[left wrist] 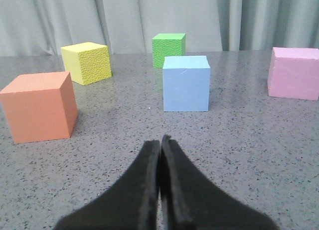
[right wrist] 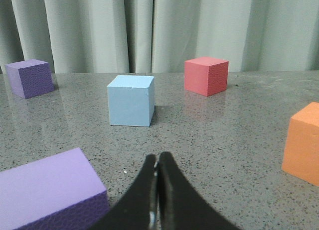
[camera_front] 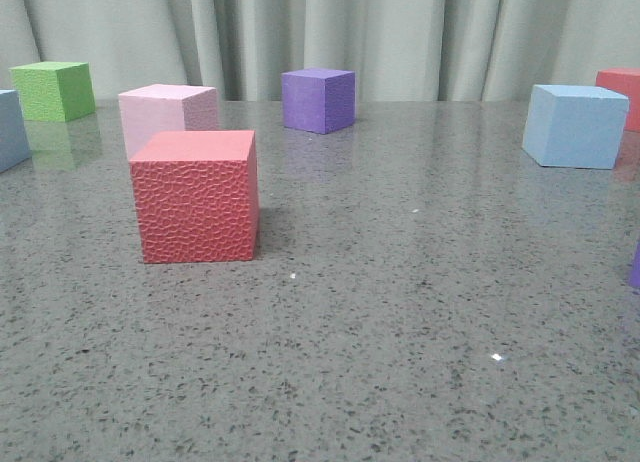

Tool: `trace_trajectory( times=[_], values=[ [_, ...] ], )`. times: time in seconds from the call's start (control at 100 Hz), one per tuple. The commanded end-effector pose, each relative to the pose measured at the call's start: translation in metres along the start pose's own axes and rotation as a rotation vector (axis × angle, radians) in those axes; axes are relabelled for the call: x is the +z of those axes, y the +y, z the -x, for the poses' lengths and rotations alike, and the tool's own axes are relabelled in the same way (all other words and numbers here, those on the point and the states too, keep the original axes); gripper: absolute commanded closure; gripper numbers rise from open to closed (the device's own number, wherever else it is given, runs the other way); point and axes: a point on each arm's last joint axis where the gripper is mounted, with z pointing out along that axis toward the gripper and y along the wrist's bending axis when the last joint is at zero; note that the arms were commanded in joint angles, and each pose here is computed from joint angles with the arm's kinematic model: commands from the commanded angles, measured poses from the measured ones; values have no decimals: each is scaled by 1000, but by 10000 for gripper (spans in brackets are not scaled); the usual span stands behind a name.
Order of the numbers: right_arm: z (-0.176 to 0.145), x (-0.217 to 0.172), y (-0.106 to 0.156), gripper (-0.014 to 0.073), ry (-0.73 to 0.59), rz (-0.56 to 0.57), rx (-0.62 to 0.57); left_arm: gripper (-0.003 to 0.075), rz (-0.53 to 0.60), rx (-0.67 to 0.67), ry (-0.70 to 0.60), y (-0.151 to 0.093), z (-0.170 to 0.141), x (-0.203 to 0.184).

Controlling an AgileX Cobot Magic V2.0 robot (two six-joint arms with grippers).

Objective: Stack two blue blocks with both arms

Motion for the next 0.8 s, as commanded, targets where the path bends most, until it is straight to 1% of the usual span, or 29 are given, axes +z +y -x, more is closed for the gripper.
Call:
trace_trajectory(
  times=[0.0,0.21,0.27,0.37,0.45,0.5,0.52,0.65,0.79],
  values=[
    [7,-1,1,664,-89,13,-8,739,-5,-8,-96,0,1,-2],
    [8,-1,1,664,-98,14,-8,739,-5,-8,-120,0,3,-2],
    [10,-1,1,664,-109,15,-8,740,-6,-8,-151,0,7,-2],
    [15,-2,2,664,-119,16,-8,740,-6,-8,-152,0,13,-3],
    [24,-3,3,659,-110,13,-7,740,-8,-22,-151,-1,28,-4],
    [31,-4,3,655,-92,10,-7,740,-9,-27,-124,-2,39,-4],
    [34,-4,3,655,-81,8,-6,740,-10,-27,-124,-2,46,-5],
    [55,-4,4,655,41,-11,-4,740,-11,-26,-31,-4,79,-3],
    [87,0,7,655,98,-21,-3,740,-11,-26,19,-5,115,7]
  ],
)
